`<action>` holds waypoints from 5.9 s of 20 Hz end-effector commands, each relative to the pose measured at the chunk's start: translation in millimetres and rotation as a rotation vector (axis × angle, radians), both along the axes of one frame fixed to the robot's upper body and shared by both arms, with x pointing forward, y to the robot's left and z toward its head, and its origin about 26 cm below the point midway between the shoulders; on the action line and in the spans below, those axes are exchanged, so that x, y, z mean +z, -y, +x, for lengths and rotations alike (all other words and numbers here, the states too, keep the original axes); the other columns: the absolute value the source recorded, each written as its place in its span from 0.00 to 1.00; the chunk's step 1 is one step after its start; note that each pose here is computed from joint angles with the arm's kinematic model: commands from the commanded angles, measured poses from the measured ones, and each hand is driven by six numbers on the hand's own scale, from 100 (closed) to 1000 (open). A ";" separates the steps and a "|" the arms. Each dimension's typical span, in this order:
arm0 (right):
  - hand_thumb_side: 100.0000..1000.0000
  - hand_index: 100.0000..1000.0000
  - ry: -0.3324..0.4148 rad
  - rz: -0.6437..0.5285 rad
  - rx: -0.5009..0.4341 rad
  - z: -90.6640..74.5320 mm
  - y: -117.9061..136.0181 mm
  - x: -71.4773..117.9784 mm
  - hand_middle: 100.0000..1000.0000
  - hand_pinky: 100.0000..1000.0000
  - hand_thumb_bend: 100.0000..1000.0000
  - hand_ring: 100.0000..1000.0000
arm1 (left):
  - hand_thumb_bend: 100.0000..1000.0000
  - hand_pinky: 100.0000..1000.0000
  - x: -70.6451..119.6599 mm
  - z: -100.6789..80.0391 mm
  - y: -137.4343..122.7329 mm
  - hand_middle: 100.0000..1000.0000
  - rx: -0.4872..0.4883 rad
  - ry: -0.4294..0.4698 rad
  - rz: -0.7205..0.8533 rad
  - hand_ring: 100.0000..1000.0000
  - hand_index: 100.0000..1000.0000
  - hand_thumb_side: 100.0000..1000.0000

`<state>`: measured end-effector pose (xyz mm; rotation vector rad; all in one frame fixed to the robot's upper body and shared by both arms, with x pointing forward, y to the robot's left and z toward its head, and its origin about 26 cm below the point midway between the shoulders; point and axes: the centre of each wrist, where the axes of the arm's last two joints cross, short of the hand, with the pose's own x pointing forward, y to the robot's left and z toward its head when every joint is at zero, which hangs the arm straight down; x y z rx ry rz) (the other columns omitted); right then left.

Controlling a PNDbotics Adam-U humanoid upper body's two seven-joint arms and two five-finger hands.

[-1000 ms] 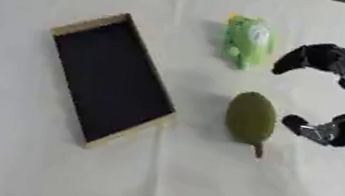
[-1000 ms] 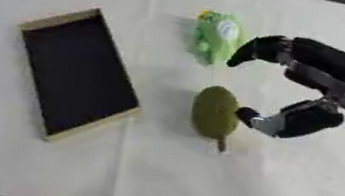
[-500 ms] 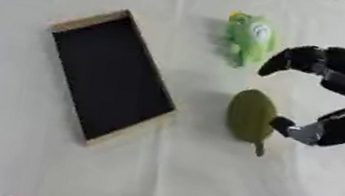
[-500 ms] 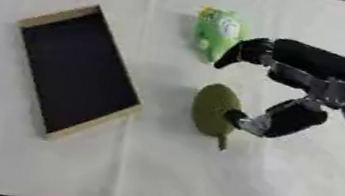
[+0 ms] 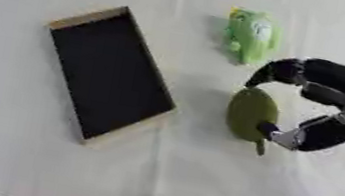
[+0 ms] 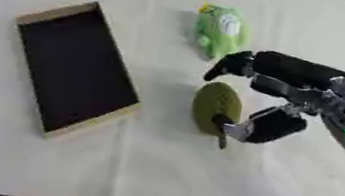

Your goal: Pick up objects on the table and place them in the box.

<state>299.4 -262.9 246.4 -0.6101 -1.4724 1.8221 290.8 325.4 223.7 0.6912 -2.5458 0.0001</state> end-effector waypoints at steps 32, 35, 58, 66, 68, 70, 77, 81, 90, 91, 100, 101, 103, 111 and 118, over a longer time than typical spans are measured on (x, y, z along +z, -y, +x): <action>0.00 0.68 0.162 -0.115 -0.114 21.8 0.3 -20.6 0.60 0.84 0.04 0.68 | 0.49 0.70 3.2 -1.6 4.7 0.81 -0.030 0.025 -0.008 0.79 0.85 0.65; 0.00 0.64 0.220 -0.080 -0.112 18.4 -0.8 -15.4 0.57 0.83 0.00 0.66 | 0.49 0.70 3.0 -1.5 5.2 0.81 -0.033 0.022 -0.009 0.79 0.85 0.65; 0.00 0.61 0.541 0.146 0.322 -6.0 -121.9 78.8 0.55 0.82 0.00 0.61 | 0.48 0.70 2.2 -1.3 7.2 0.80 -0.059 0.007 0.011 0.78 0.84 0.65; 0.00 0.62 0.439 0.131 0.334 24.9 -162.8 56.8 0.55 0.82 0.00 0.61 | 0.48 0.70 4.2 0.1 10.5 0.80 -0.080 0.011 0.011 0.78 0.84 0.65; 0.00 0.62 0.402 0.116 0.312 37.0 -168.1 44.9 0.55 0.82 0.00 0.61 | 0.47 0.70 4.2 0.3 10.8 0.80 -0.082 0.011 0.009 0.78 0.84 0.65; 0.00 0.62 0.363 0.096 0.291 49.2 -171.3 30.9 0.55 0.82 0.00 0.61 | 0.47 0.70 4.3 0.4 11.1 0.80 -0.084 0.012 0.007 0.78 0.84 0.65; 0.00 0.67 0.282 0.024 0.274 73.2 -174.8 -5.5 0.60 0.84 0.00 0.67 | 0.47 0.70 3.9 0.4 11.4 0.80 -0.085 0.013 0.003 0.78 0.84 0.65; 0.00 0.74 0.266 -0.017 0.301 76.4 -176.7 -13.0 0.66 0.85 0.09 0.72 | 0.47 0.70 3.8 0.5 11.7 0.80 -0.086 0.013 0.001 0.78 0.84 0.65; 0.16 0.83 0.343 -0.022 0.316 73.0 -170.9 -3.6 0.77 0.90 0.33 0.81 | 0.47 0.70 3.3 0.5 11.7 0.80 -0.087 0.010 -0.001 0.78 0.84 0.65; 0.15 0.83 0.361 -0.009 0.314 70.8 -170.1 -0.4 0.77 0.90 0.34 0.81 | 0.47 0.70 3.2 0.4 11.6 0.80 -0.087 0.009 0.000 0.78 0.84 0.65; 0.10 0.83 0.507 0.138 0.297 33.8 -151.5 42.9 0.77 0.90 0.29 0.79 | 0.47 0.70 2.6 0.2 11.2 0.80 -0.086 0.008 -0.002 0.78 0.84 0.65; 0.09 0.83 0.519 0.159 0.291 29.3 -147.3 47.7 0.77 0.90 0.29 0.79 | 0.47 0.70 2.6 0.1 11.1 0.80 -0.085 0.008 -0.001 0.78 0.84 0.65; 0.05 0.83 0.538 0.205 0.257 22.6 -132.9 57.8 0.76 0.89 0.25 0.78 | 0.47 0.70 2.3 -0.1 10.4 0.80 -0.081 0.008 -0.002 0.78 0.84 0.65; 0.03 0.84 0.490 0.220 -0.026 32.5 -54.0 68.0 0.78 0.90 0.27 0.80 | 0.46 0.70 1.2 -0.9 8.6 0.81 -0.069 0.007 -0.002 0.79 0.83 0.65; 0.10 0.86 0.468 0.122 -0.210 58.1 -11.8 59.8 0.82 0.90 0.32 0.83 | 0.46 0.70 1.4 -0.9 8.6 0.81 -0.069 0.008 0.000 0.79 0.83 0.65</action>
